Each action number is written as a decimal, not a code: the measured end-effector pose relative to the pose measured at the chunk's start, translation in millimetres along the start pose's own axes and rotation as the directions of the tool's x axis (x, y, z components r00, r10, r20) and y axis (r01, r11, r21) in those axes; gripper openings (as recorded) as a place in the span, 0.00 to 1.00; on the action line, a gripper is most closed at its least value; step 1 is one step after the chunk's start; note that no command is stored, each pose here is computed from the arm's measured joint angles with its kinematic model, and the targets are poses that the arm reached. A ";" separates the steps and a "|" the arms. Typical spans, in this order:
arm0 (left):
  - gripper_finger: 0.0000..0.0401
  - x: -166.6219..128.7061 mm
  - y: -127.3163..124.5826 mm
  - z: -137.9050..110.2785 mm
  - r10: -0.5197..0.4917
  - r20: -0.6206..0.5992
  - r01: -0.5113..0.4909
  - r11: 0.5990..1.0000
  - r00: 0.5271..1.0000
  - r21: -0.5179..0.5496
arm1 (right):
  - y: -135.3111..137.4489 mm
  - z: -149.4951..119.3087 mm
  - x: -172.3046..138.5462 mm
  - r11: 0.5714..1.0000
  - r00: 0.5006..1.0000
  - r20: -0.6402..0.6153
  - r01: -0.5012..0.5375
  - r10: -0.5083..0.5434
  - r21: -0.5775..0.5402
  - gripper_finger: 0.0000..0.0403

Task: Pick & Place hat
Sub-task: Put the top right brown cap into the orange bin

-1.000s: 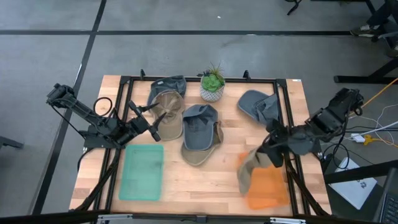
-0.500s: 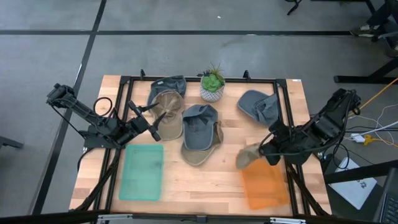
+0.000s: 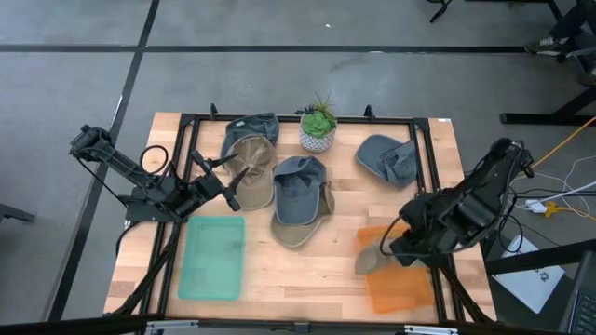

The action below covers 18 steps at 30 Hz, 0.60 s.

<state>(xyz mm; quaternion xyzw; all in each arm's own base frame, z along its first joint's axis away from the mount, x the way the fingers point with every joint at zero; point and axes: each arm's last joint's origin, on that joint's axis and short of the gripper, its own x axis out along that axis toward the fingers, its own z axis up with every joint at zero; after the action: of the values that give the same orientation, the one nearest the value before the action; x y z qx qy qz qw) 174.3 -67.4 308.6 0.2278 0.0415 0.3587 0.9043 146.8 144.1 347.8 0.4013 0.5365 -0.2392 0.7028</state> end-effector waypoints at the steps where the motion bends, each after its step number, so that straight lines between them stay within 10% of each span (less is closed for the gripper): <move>1: 0.52 0.0 0.0 0.0 0.000 0.000 0.000 1.000 1.000 0.000 | 1.4 -2.9 2.3 1.000 1.000 -0.013 0.011 -0.011 0.000 0.01; 18: 0.51 0.0 0.0 0.0 0.000 0.000 0.000 1.000 1.000 0.000 | 7.2 -52.9 23.5 0.946 0.993 0.089 0.105 -0.081 -0.308 0.01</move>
<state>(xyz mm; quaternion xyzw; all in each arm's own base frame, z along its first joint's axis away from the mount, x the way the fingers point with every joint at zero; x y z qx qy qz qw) 174.3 -67.5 308.6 0.2279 0.0415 0.3585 0.9043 129.8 193.8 322.4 0.2501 0.5589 -0.1992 0.7651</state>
